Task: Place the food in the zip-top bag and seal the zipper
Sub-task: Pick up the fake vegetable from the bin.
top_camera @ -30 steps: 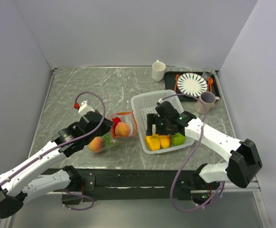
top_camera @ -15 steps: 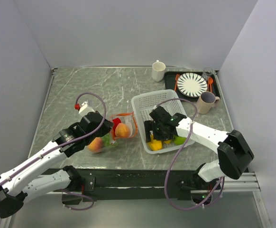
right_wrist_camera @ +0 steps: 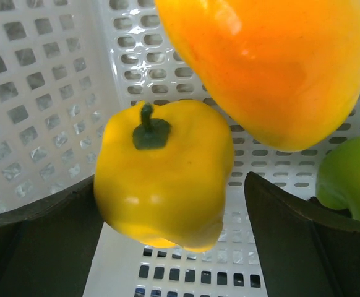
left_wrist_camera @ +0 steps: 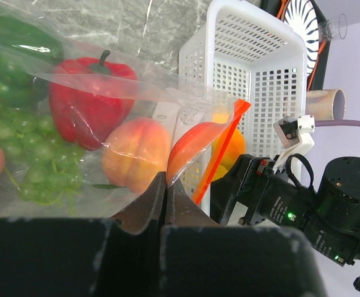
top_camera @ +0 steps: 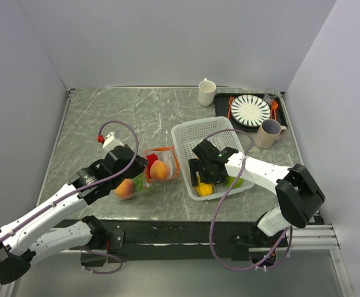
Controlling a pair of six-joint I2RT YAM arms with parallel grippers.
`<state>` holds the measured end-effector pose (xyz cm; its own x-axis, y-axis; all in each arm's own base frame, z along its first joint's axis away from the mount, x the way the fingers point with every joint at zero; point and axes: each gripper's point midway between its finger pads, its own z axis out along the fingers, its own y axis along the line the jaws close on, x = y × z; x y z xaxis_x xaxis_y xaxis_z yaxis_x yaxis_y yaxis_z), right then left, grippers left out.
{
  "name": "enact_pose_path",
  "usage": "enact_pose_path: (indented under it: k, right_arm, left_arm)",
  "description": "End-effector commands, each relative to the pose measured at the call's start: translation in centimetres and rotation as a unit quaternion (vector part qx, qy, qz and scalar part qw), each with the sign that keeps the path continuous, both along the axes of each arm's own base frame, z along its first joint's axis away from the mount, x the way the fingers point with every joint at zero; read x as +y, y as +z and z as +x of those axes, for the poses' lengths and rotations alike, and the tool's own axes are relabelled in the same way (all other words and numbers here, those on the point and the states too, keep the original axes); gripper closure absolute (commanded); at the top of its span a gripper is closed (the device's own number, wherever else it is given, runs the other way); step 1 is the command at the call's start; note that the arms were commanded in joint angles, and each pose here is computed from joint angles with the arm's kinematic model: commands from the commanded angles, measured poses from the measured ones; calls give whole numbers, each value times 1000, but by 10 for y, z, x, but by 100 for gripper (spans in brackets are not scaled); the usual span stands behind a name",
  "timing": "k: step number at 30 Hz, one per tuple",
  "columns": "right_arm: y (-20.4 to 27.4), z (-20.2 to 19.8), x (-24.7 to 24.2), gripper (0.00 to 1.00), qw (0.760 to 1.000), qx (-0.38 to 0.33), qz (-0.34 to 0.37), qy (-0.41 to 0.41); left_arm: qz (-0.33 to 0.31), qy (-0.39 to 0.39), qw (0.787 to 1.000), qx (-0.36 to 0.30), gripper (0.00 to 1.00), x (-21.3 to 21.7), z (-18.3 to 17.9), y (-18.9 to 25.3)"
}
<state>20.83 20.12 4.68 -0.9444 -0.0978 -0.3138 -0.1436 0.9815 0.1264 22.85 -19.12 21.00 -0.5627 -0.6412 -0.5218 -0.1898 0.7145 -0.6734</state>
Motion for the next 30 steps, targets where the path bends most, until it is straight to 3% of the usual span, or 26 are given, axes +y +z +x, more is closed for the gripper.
enact_pose_path:
  k: [1,6,14,30]
  right_arm:
    - [-2,6,-6,11,1000,-16,-16,-7]
    - [2,7,-7,41,1000,-25,-13,-13]
    - [21,12,-4,62,999,-50,7,-14]
    - [60,22,-2,65,995,-94,35,-25]
  left_arm:
    - [-7,5,1000,-14,99,1,3,12]
    - [-4,3,1000,-14,99,1,3,13]
    - [-6,1,1000,-11,99,0,3,10]
    - [-2,0,1000,-12,99,0,4,12]
